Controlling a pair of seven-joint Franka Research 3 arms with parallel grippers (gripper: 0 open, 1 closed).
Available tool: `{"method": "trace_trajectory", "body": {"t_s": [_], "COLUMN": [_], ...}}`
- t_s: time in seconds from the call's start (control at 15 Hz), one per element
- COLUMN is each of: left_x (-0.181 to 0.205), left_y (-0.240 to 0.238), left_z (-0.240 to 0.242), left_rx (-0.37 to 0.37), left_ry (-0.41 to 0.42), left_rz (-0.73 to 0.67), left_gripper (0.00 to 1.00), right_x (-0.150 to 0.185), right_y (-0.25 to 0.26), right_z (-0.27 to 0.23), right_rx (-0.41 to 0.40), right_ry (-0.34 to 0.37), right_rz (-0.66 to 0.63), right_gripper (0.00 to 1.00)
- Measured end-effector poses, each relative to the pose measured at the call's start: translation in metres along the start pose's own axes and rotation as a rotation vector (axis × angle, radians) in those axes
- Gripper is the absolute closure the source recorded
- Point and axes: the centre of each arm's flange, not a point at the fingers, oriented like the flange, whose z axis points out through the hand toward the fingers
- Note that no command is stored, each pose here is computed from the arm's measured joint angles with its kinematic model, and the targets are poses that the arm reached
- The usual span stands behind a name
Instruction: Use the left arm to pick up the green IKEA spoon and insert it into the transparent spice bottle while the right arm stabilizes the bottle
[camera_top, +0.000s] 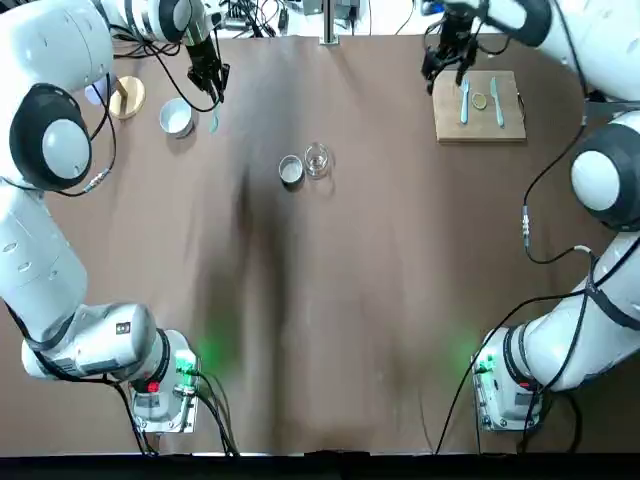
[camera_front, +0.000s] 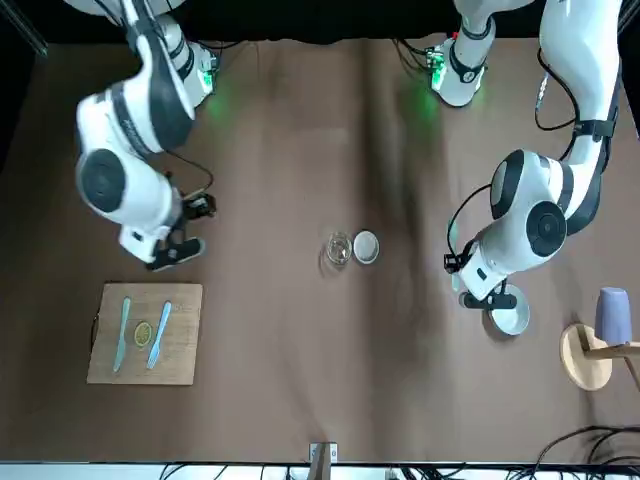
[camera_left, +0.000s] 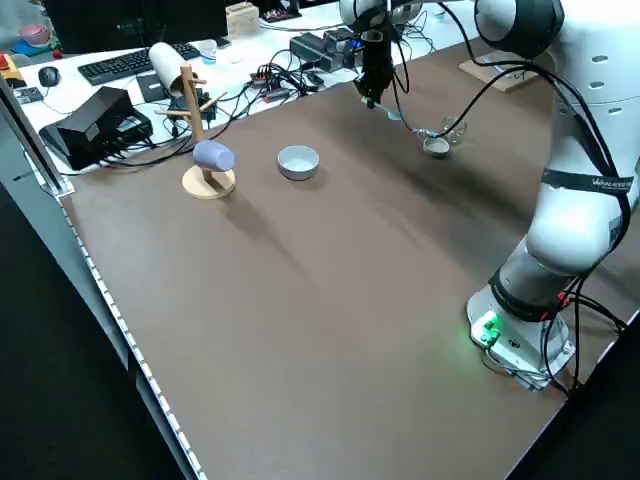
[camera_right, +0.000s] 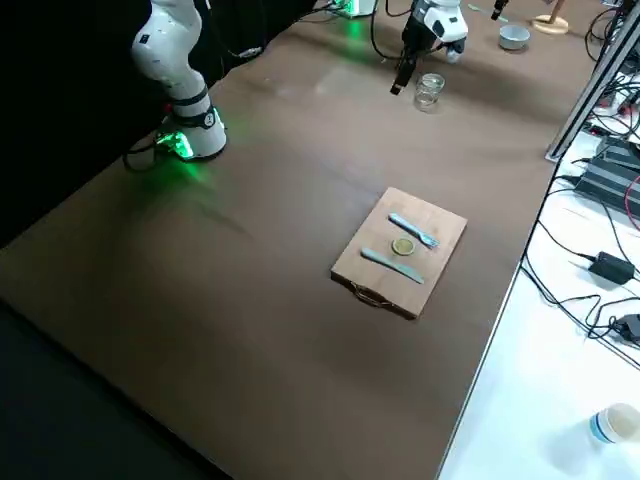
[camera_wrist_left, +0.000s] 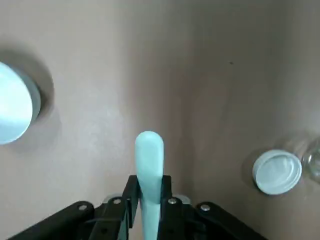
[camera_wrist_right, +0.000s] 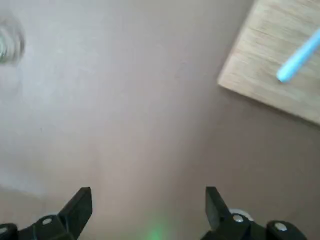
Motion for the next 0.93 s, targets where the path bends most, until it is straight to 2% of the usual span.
{"method": "trace_trajectory", "body": {"t_s": [0.2, 0.33, 0.47, 0.67, 0.73, 0.93], "left_x": [0.0, 0.001, 0.006, 0.018, 0.026, 0.035], "left_y": [0.001, 0.001, -0.001, -0.008, -0.016, -0.032], "left_z": [0.0, 0.004, 0.007, 0.008, 0.016, 0.027], "left_rx": [-0.009, -0.044, -0.137, -0.201, -0.312, -0.482], "left_ry": [-0.002, -0.011, -0.013, 0.007, 0.02, 0.081], "left_rz": [0.158, 0.249, 0.294, 0.382, 0.436, 0.56], "left_gripper": [0.78, 0.78, 0.78, 0.78, 0.78, 0.78], "right_x": [0.008, 0.009, 0.009, 0.011, 0.017, 0.024], "right_y": [-0.008, -0.001, 0.004, -0.001, -0.01, -0.036], "right_z": [0.016, 0.019, 0.021, 0.025, 0.031, 0.038], "right_rx": [0.01, 0.045, 0.079, 0.152, 0.183, 0.173], "right_ry": [-0.021, -0.021, -0.018, -0.003, 0.019, 0.058], "right_rz": [-0.233, -0.33, -0.38, -0.41, -0.479, -0.73], "right_gripper": [0.0, 0.0, 0.0, 0.0, 0.0, 0.0]}}
